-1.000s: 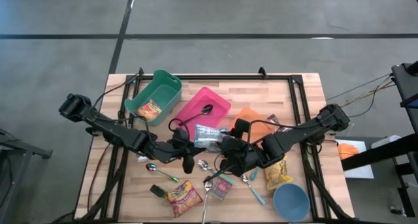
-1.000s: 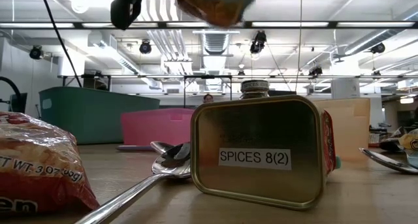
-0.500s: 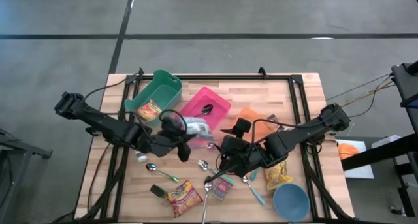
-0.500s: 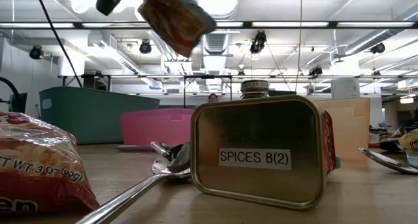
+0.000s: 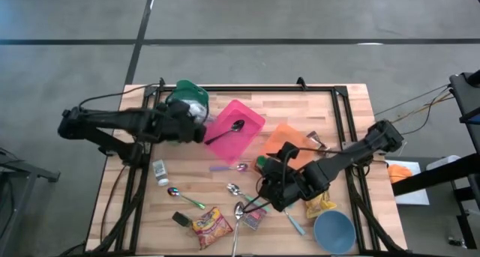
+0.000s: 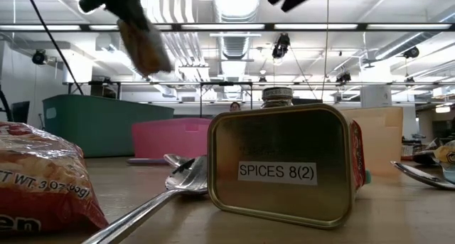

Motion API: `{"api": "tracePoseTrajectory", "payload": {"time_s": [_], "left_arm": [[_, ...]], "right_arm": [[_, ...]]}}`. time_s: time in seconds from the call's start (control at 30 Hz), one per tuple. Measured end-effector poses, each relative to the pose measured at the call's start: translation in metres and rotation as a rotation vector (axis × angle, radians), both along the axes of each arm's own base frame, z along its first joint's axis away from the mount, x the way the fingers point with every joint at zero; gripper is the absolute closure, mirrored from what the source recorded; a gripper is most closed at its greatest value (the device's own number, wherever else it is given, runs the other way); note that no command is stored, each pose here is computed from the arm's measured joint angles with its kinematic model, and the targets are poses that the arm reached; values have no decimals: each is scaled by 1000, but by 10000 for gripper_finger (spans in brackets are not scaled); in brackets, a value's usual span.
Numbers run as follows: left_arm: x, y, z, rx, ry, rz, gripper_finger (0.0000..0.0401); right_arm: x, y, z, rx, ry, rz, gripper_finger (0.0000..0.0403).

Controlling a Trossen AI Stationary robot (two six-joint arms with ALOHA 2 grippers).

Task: Pick & Place Food Item
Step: Put the blue noodle pack into the green bin

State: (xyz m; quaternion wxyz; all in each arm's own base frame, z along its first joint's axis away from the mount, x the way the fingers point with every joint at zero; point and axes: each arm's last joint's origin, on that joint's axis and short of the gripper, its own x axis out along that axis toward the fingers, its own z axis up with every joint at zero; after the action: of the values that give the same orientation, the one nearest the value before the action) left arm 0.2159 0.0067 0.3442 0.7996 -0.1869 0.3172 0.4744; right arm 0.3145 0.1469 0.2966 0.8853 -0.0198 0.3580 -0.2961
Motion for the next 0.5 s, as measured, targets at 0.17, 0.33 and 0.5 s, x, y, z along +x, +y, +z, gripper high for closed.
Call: {"api": "tracePoseTrajectory", "payload": {"time_s": [0.17, 0.33, 0.5], "left_arm": [[-5, 37, -11, -67, 89, 95, 385], [-15, 64, -31, -118, 176, 177, 385], [-25, 76, -61, -162, 268, 239, 385]], "right_arm": [[-5, -1, -17, 11, 15, -42, 131], [-8, -2, -25, 4, 37, -49, 131], [-9, -3, -23, 8, 31, -50, 131]]}}
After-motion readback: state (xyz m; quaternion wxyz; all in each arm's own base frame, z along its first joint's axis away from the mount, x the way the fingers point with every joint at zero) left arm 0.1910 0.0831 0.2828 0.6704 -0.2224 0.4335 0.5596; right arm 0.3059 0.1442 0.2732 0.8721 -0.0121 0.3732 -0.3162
